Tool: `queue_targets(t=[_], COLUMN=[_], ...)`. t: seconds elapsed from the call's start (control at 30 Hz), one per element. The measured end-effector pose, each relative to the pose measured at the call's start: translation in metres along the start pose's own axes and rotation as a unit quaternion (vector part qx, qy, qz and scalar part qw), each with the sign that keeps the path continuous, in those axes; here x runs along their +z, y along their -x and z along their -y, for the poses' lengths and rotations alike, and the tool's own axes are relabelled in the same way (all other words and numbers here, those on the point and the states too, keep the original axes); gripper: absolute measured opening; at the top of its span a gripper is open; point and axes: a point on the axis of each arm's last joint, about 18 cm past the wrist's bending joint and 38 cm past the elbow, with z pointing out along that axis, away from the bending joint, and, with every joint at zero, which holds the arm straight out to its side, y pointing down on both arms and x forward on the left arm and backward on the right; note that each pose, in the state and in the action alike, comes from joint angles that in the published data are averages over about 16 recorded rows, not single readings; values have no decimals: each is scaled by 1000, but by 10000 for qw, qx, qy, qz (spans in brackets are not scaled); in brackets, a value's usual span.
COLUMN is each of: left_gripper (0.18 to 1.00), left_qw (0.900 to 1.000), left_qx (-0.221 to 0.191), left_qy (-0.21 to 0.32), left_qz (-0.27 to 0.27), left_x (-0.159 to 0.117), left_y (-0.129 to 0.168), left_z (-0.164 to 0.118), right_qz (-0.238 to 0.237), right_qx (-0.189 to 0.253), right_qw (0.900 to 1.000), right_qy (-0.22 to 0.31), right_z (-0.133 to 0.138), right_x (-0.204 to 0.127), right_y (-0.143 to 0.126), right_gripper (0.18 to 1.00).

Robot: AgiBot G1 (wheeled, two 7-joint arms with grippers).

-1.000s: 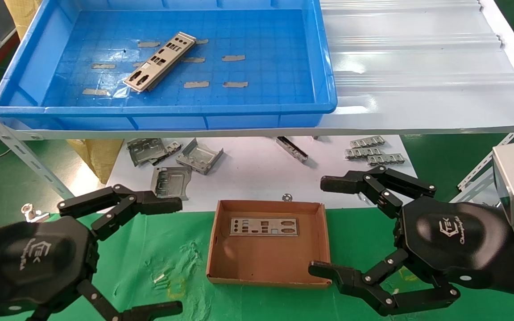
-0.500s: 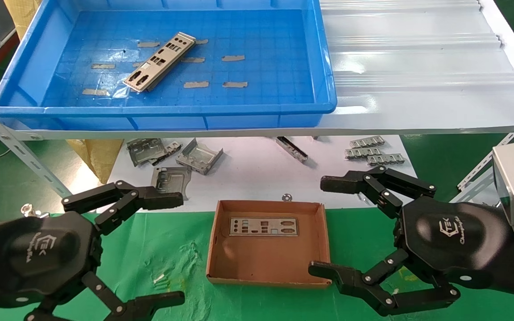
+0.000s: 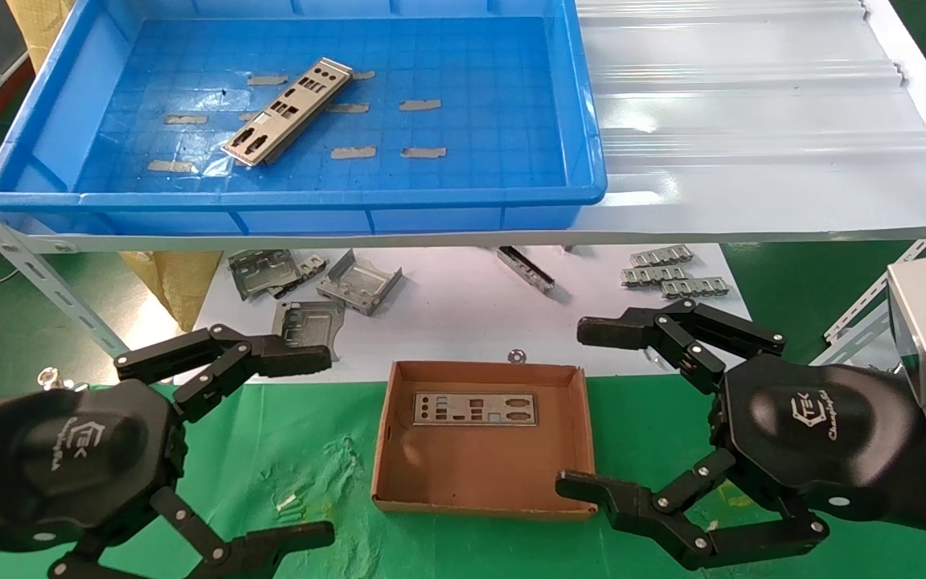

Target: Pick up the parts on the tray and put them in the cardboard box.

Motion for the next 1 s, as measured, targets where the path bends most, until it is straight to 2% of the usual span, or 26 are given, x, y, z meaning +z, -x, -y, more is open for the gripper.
queue_targets(t=[1.0], left_gripper=[1001], left_qw=[10000], left_qx=[-4], left_qy=[-1], left_qz=[1], left_x=[0], left_y=[1], left_z=[-1], right_qz=[0], right_qx=[0], right_qw=[10000], right_qy=[0], right_z=[0], right_x=[0], right_y=[0], right_gripper=[1000])
